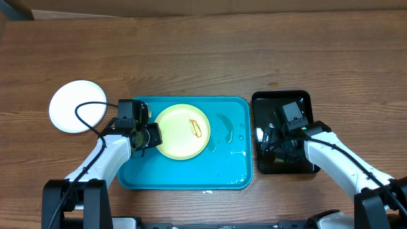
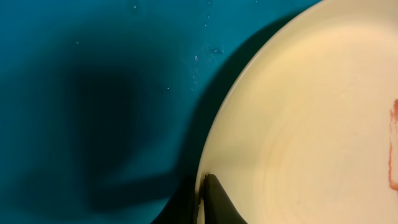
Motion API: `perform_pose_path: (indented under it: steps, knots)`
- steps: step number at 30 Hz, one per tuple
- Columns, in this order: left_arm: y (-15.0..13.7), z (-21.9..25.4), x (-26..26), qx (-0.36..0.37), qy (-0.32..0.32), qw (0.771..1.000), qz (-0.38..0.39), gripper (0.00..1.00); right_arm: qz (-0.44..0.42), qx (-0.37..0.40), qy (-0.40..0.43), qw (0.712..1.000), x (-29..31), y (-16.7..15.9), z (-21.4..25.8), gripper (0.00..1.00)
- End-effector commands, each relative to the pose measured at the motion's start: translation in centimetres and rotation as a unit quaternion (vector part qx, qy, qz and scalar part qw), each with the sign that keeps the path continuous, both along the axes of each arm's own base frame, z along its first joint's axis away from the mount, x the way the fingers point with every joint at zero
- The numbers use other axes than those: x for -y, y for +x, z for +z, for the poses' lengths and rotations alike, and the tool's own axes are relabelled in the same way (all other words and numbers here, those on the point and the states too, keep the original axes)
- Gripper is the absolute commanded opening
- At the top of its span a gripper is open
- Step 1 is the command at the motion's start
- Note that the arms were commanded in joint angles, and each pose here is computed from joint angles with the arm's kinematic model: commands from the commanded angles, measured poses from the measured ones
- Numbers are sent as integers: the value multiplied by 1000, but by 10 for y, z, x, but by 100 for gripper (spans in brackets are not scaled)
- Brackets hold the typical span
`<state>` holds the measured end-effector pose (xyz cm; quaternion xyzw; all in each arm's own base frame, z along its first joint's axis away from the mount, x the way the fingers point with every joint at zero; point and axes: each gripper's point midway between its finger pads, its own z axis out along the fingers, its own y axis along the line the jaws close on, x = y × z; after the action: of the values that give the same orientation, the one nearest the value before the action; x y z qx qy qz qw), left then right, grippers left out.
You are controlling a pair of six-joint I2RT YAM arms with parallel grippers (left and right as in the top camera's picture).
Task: Clean dirty plates on tray and stack at the side
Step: 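Dip and rub the sponge in the black tray water with the right gripper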
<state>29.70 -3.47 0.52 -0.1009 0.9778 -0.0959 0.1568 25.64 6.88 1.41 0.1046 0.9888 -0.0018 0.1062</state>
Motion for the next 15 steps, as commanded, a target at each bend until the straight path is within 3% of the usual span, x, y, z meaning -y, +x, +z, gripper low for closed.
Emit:
perform_pose_path:
  steps: [1, 2, 3, 4, 5, 7, 8, 9, 10, 11, 12, 13, 15]
  knots:
    - [-10, -8, -1, -19, 7, 1000, 2, 8, -10, -2, -7, 1000, 5, -4, -5, 94]
    - [-11, -8, -1, -19, 7, 1000, 2, 8, -11, 0, -11, 1000, 7, -5, -8, 87]
    - [-11, -8, -1, -20, 7, 1000, 2, 8, -11, 2, -16, 1000, 9, -6, -11, 73]
    - [-11, -8, -1, -20, 7, 1000, 2, 9, -13, 5, -20, 1000, 11, -7, -14, 51]
    - [-11, -8, -1, -20, 7, 1000, 2, 9, -13, 6, -24, 1000, 13, -9, -17, 36]
    - [-11, -8, -1, -20, 7, 1000, 2, 10, -14, 12, -22, 1000, 14, -10, -22, 14]
    - [-11, -8, -1, -20, 7, 1000, 2, 10, -14, 16, -21, 1000, 14, -9, -24, 11]
    - [-11, -8, -1, -19, 7, 1000, 2, 10, -13, 20, -20, 1000, 13, -8, -24, 11]
    - [-11, -8, -1, -19, 7, 1000, 2, 10, -13, 23, -19, 999, 13, -7, -24, 29]
    - [-11, -8, -1, -19, 7, 1000, 2, 11, -13, 28, -17, 999, 12, -4, -23, 74]
    - [-11, -8, -1, -19, 7, 1000, 2, 11, -14, 30, -16, 999, 11, -2, -22, 88]
    - [-11, -8, -1, -19, 7, 1000, 2, 11, -12, 29, -17, 999, 11, -2, -20, 94]
    - [-11, -8, -1, -19, 7, 1000, 2, 12, -12, 18, -20, 1000, 12, -6, -20, 95]
